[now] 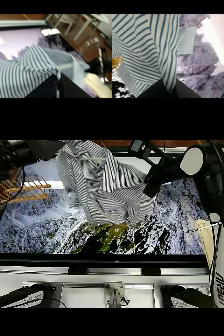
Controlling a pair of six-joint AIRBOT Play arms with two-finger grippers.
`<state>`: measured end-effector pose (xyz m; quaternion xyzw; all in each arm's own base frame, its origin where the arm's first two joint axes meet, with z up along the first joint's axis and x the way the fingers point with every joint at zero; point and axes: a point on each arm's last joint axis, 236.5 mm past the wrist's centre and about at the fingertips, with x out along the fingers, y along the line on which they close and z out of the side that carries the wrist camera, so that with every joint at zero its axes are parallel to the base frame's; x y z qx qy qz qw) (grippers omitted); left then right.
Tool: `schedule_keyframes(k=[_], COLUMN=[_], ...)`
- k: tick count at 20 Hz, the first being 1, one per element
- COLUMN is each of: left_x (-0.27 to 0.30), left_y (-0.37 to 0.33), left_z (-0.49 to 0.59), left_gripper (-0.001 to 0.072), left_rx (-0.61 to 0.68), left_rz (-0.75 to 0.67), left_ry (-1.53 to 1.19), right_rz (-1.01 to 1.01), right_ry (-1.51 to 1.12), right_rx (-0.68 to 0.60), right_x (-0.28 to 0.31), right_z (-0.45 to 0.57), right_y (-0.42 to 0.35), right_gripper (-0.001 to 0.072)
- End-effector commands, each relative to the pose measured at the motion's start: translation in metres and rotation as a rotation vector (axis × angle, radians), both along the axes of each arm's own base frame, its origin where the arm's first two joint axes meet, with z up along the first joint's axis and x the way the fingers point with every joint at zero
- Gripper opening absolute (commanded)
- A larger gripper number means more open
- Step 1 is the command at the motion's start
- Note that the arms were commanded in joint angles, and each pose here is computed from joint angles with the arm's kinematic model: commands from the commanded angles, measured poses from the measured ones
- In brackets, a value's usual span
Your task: Fold the shirts.
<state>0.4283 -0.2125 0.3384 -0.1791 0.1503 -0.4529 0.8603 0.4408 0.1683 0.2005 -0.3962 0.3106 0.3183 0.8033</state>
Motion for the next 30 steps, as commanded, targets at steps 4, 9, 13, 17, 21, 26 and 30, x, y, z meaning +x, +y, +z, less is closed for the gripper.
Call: schedule_keyframes(k=[4, 9, 13, 17, 21, 26, 30], left_x=[-0.094, -0.056, -0.039, -0.019, 0.002, 0.011, 0.010], left_y=[-0.069, -0.049, -0.050, -0.049, -0.019, 0.014, 0.016], left_z=[-0.061, -0.118, -0.111, -0.099, -0.096, -0.080, -0.035], left_gripper=[0.0060, 0.0061, 0.0062, 0.0062, 0.0063, 0.0489, 0.0489], left_rx=[0.302, 0.593, 0.573, 0.528, 0.515, 0.499, 0.451], left_rz=[-0.309, -0.073, -0.013, 0.050, 0.131, 0.211, 0.248], left_ry=[0.114, 0.158, 0.113, 0.062, 0.067, 0.053, -0.038], right_rz=[-0.246, -0.257, -0.211, -0.045, -0.016, -0.024, -0.012], right_ry=[-0.059, 0.037, 0.058, 0.107, 0.104, 0.076, -0.012], right_rx=[0.247, 0.373, 0.443, 0.546, 0.550, 0.526, 0.554], right_x=[0.027, 0.003, -0.016, -0.038, -0.040, -0.035, -0.028], right_z=[0.025, 0.032, 0.050, 0.065, 0.067, 0.066, 0.087], right_y=[0.001, 0.019, 0.031, 0.070, 0.074, 0.069, 0.069], right_gripper=[0.0077, 0.0076, 0.0076, 0.0077, 0.0076, 0.0072, 0.0071])
